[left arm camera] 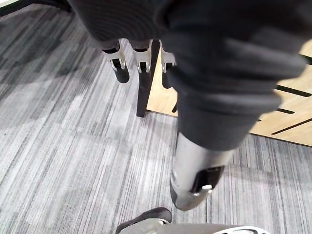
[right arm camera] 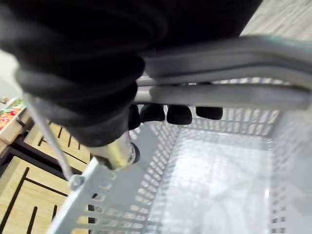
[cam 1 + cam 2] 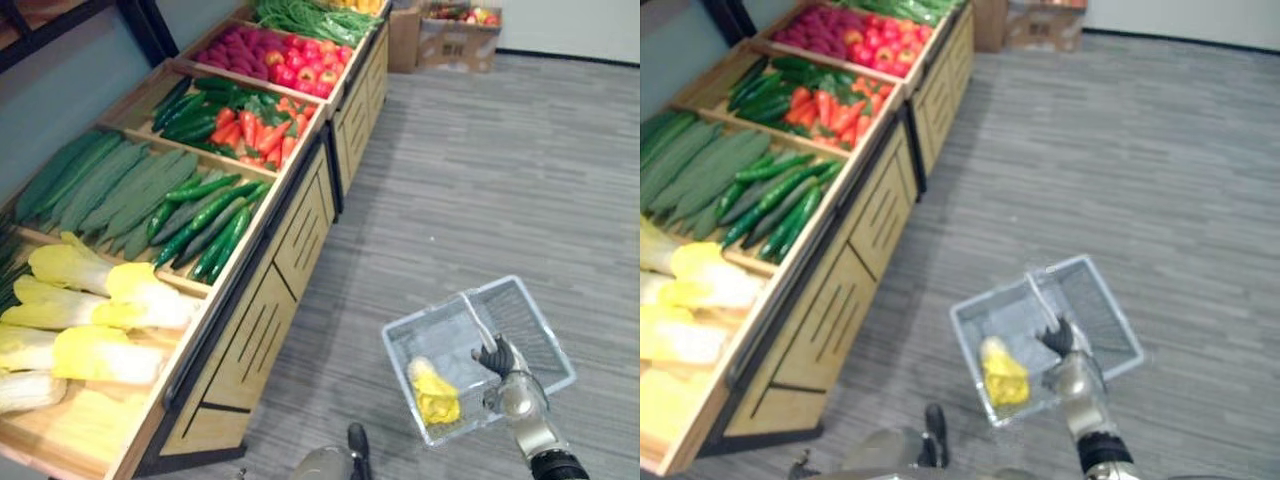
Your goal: Pick vegetable in the basket
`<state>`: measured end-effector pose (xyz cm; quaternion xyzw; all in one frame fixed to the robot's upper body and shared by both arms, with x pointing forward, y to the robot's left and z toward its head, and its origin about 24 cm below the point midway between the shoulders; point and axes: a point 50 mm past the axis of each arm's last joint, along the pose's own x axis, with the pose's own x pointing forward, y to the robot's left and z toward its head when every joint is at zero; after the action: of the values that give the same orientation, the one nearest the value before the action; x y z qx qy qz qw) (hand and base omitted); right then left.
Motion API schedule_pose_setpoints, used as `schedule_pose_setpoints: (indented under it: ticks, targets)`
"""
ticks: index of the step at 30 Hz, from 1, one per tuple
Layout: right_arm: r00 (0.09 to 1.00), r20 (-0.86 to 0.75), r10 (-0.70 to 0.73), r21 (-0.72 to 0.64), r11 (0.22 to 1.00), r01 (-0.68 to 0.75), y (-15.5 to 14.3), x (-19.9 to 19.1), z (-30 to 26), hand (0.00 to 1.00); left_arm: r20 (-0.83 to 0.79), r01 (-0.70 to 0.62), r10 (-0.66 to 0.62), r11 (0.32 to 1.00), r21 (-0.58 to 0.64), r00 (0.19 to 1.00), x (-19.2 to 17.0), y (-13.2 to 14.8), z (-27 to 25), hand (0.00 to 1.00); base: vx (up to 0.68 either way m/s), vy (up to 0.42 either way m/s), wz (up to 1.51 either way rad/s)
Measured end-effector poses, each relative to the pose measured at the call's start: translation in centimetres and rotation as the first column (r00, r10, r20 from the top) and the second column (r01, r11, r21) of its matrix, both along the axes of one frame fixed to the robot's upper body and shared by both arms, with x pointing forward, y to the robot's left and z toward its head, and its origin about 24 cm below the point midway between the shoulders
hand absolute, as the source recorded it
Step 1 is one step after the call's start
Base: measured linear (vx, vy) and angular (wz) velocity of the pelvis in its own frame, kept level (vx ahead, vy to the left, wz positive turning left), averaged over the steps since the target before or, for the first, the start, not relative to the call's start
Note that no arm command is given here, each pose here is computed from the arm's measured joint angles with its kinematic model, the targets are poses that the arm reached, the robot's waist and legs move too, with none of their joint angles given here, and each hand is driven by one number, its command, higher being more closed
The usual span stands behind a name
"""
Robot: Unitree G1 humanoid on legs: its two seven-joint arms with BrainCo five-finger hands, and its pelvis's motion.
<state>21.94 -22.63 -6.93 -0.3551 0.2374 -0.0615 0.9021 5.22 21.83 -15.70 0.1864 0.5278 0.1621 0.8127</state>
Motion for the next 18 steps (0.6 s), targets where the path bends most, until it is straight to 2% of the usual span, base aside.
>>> schedule_pose_setpoints:
  ticks: [4, 11, 14, 18]
  targets:
    - [0.999, -0.051, 0.001, 0.044, 0.999, 0.001, 0.8, -1.4, -1.2, 1.0, 0.017, 0.062, -0.063, 0.998, 0.031, 0.998, 0.9, 0.6, 0.4, 0.0, 0.32, 0.015, 0.85]
    - [1.0, -0.01, -0.019, 0.038, 0.999, 0.02, 0.2, -0.5, -0.4, 1.0, 0.086, 0.061, -0.063, 0.998, 0.022, 0.994, 2.7, -0.1, 0.9, 0.0, 0.26, -0.093, 0.7]
    - [0.999, -0.006, -0.039, 0.038, 0.999, 0.039, -0.1, -0.5, -0.3, 1.0, 0.088, 0.061, -0.064, 0.998, 0.028, 0.994, 2.9, 0.0, 0.9, 0.0, 0.29, -0.26, 0.61]
    - [0.996, -0.026, -0.084, 0.046, 0.995, 0.085, -0.5, -0.9, -0.5, 1.0, 0.1, 0.049, -0.054, 0.997, 0.057, 0.993, 3.5, 1.0, 1.2, 0.0, 0.34, -0.461, 0.61]
